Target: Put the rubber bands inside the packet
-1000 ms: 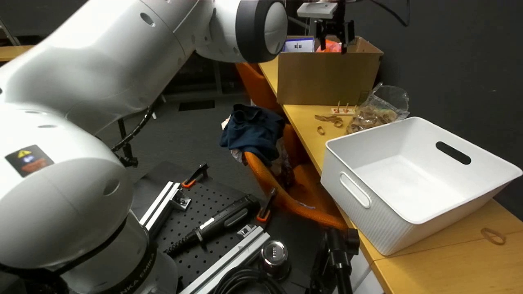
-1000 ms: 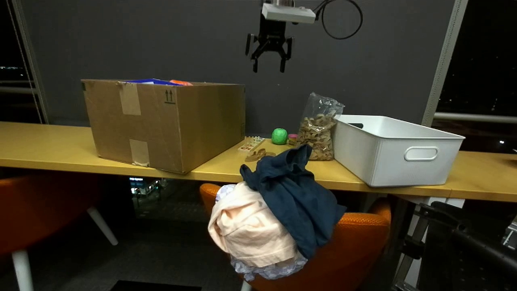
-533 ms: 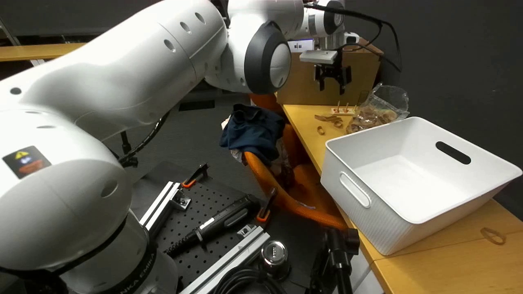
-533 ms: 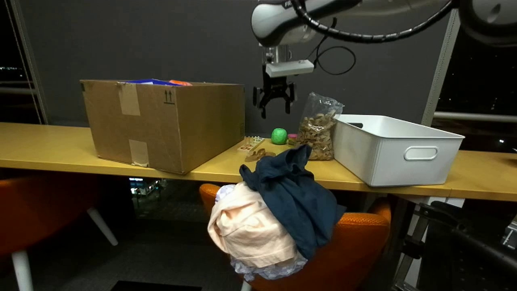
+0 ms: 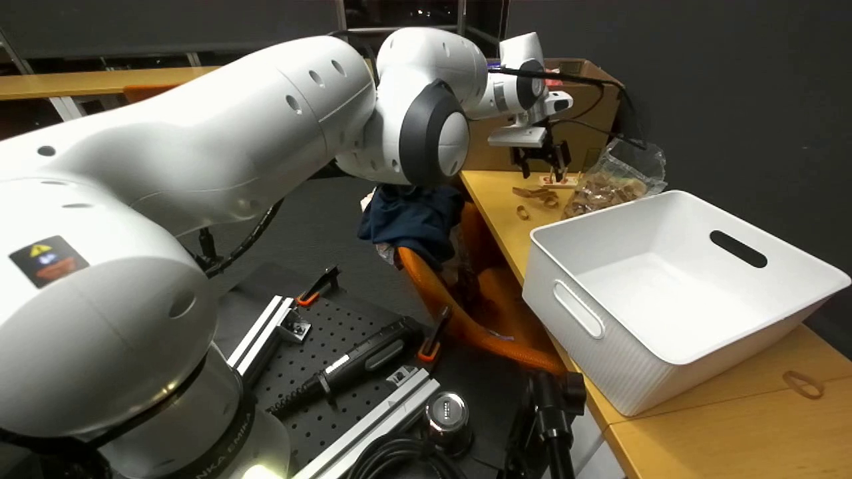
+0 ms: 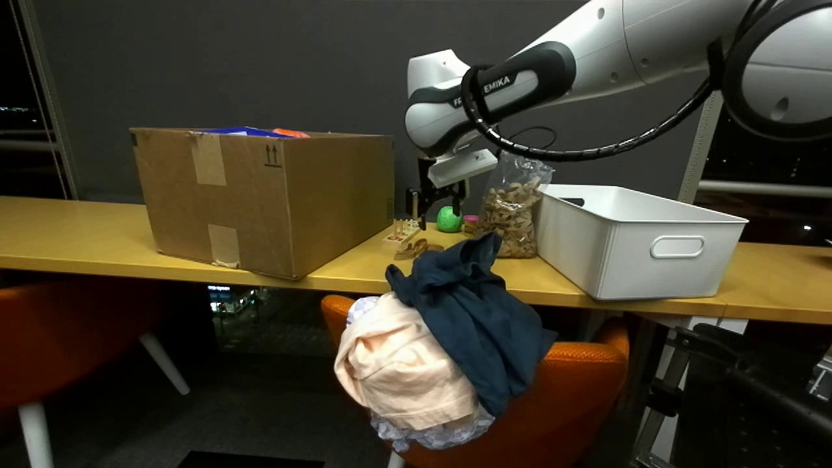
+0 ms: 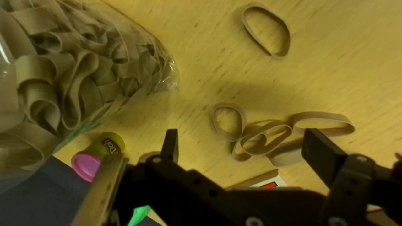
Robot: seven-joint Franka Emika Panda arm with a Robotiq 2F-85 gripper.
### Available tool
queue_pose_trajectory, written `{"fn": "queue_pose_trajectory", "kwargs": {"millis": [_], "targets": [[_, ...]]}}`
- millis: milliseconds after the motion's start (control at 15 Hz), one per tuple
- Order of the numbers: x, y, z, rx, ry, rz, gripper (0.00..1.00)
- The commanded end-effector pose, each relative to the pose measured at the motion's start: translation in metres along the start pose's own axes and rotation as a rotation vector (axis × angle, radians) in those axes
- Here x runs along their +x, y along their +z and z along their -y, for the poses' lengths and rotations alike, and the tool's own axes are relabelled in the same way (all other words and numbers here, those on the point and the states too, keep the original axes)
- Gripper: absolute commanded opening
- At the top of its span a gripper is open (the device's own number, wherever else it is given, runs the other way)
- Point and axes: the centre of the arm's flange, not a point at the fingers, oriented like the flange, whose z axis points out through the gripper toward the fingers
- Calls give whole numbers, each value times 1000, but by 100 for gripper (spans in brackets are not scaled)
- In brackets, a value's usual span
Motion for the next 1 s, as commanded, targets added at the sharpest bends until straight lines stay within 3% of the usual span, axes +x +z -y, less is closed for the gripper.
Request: {"fn": "queue_pose_trajectory", "kwargs": {"millis": [0,533,933], "targets": [[44,19,14,-17,-12,-111,100],[52,86,-1,12,12,-175,100],[65,87,1,45,8,-242,100]]}}
